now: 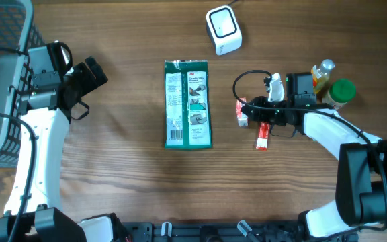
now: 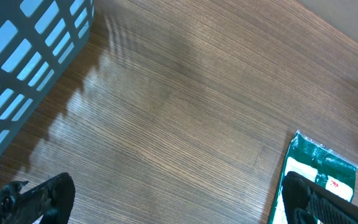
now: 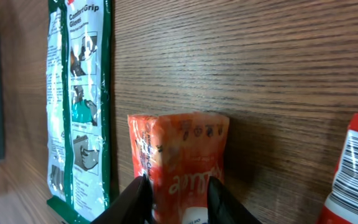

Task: Scan the item barcode
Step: 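Lower the Kleenex pack beside the red tube and open the gripper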

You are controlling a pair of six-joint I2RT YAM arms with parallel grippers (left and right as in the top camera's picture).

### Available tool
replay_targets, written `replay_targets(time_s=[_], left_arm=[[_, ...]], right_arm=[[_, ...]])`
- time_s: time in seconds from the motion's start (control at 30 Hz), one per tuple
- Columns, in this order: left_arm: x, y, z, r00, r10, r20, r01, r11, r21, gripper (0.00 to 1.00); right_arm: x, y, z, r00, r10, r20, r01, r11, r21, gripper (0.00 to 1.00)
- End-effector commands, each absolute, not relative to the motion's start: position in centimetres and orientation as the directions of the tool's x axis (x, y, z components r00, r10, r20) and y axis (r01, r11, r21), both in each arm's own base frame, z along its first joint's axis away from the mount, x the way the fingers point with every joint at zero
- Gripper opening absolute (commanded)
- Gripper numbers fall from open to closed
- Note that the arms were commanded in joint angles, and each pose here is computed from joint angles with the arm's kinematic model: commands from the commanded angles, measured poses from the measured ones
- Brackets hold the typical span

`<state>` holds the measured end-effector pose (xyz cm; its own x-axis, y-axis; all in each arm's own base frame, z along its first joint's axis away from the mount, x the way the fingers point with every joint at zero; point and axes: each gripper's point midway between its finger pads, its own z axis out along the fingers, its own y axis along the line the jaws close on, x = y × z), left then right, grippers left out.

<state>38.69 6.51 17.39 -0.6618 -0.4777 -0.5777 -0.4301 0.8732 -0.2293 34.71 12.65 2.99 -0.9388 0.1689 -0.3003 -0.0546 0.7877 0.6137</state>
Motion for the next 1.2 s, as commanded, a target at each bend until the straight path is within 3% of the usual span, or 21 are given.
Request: replay_targets(time_s=[0.0,0.2,0.37,0.97,1.17], left_arm=[[38.9,6.6,18.0,-0.647,-0.486,-0.587,-0.433,0.868,-0.242,1.0],[38.9,6.6,18.0,-0.647,-0.486,-0.588,-0.433,0.868,-0.242,1.0],[38.9,6.6,18.0,-0.647,-0.486,-0.587,-0.433,0.868,-0.242,1.0],[38.9,6.6,18.0,-0.647,-0.486,-0.587,-0.433,0.868,-0.242,1.0],[38.9,6.6,18.0,-0.647,-0.486,-0.587,-0.433,0.868,-0.242,1.0]], right_arm=[[34.6,11.8,1.8,-0.938,0.165,-0.304,-0.037,0.826,0.563,0.35],[34.9,11.6,2.0,-0.936,0.171,-0.309,-0.035,0.826,0.562,0.48],[35.1,11.6,2.2,-0.934,0.17,-0.314,-0.038,0.827,0.561,0.53],[36.2,10.3,4.9,-0.909,0.157,-0.385,-0.054,0.873,0.485,0.56],[38.6,10.5,11.9,-0.868,0.118,-0.482,-0.138,0.876,0.463,0.59]])
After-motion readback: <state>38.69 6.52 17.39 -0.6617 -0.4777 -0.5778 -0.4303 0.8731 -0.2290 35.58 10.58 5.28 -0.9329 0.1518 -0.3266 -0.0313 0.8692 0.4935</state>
